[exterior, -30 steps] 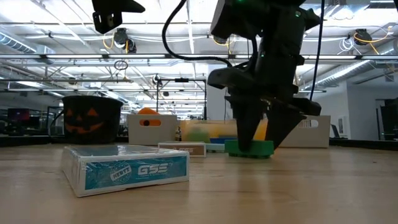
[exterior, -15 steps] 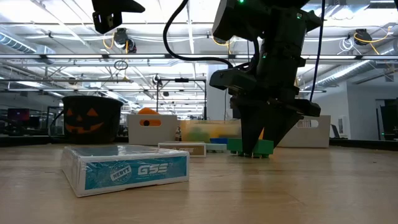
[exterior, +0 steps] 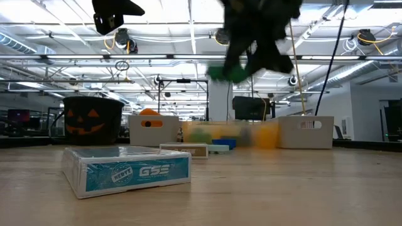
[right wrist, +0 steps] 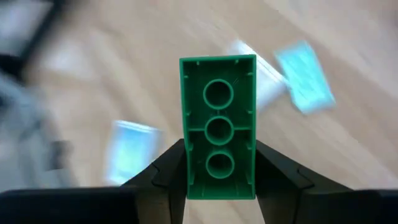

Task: Pick & Place Toys
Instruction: Put the dark green game piece into the orange bin

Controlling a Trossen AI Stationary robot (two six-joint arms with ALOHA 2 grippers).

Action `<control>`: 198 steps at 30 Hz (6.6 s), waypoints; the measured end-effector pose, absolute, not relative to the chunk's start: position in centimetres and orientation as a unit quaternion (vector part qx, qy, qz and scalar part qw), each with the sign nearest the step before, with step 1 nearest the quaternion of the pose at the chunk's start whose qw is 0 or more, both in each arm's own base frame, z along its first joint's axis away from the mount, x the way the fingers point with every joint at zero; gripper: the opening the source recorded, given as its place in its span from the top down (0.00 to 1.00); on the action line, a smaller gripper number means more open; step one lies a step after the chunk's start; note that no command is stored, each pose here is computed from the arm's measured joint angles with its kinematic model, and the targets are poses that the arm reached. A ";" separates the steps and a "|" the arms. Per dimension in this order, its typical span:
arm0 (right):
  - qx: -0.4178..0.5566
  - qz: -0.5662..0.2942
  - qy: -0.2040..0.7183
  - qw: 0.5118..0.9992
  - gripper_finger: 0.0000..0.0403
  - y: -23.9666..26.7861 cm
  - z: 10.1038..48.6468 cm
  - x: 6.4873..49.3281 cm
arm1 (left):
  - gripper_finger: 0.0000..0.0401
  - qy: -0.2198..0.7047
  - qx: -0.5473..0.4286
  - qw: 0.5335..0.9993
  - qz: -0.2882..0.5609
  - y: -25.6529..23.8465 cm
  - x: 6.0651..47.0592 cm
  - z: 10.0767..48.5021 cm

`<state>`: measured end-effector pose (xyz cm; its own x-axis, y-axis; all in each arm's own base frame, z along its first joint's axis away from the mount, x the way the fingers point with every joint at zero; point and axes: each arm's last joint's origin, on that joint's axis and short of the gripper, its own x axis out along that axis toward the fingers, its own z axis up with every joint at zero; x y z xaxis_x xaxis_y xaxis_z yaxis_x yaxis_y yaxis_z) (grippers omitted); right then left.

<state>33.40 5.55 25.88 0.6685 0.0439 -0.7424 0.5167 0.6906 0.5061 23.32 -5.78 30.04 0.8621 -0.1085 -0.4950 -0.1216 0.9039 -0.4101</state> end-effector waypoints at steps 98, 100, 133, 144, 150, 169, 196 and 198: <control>0.452 0.293 0.094 0.837 0.30 -6.8 36.2 33.8 | 0.76 0.107 -0.165 0.973 -0.118 -2.0 25.3 38.4; 0.437 0.264 0.068 0.857 0.31 -7.3 36.1 33.9 | 0.76 0.120 -0.179 0.971 -0.104 -1.5 24.7 38.4; -0.150 -0.148 0.062 0.976 0.34 1.5 42.7 34.1 | 0.74 0.145 -0.327 0.934 -0.025 5.3 26.7 36.4; -0.135 -0.210 0.109 0.962 0.34 2.1 40.4 34.8 | 0.76 0.144 -0.385 0.911 -0.012 6.1 28.4 35.2; -0.136 -0.187 0.107 0.967 0.34 3.7 40.4 34.5 | 0.73 0.154 -0.400 0.903 0.009 7.0 29.1 34.3; -0.156 -0.265 0.155 0.939 0.34 3.9 35.7 34.5 | 0.70 0.121 -0.412 0.903 -0.002 8.5 29.0 34.8; -0.142 -0.290 0.160 0.933 0.65 2.1 35.1 34.6 | 0.76 0.107 -0.418 0.902 -0.007 8.6 29.1 35.1; -0.143 -0.290 0.161 0.933 0.65 2.1 35.1 34.6 | 0.73 0.107 -0.418 0.902 -0.007 8.6 29.1 35.1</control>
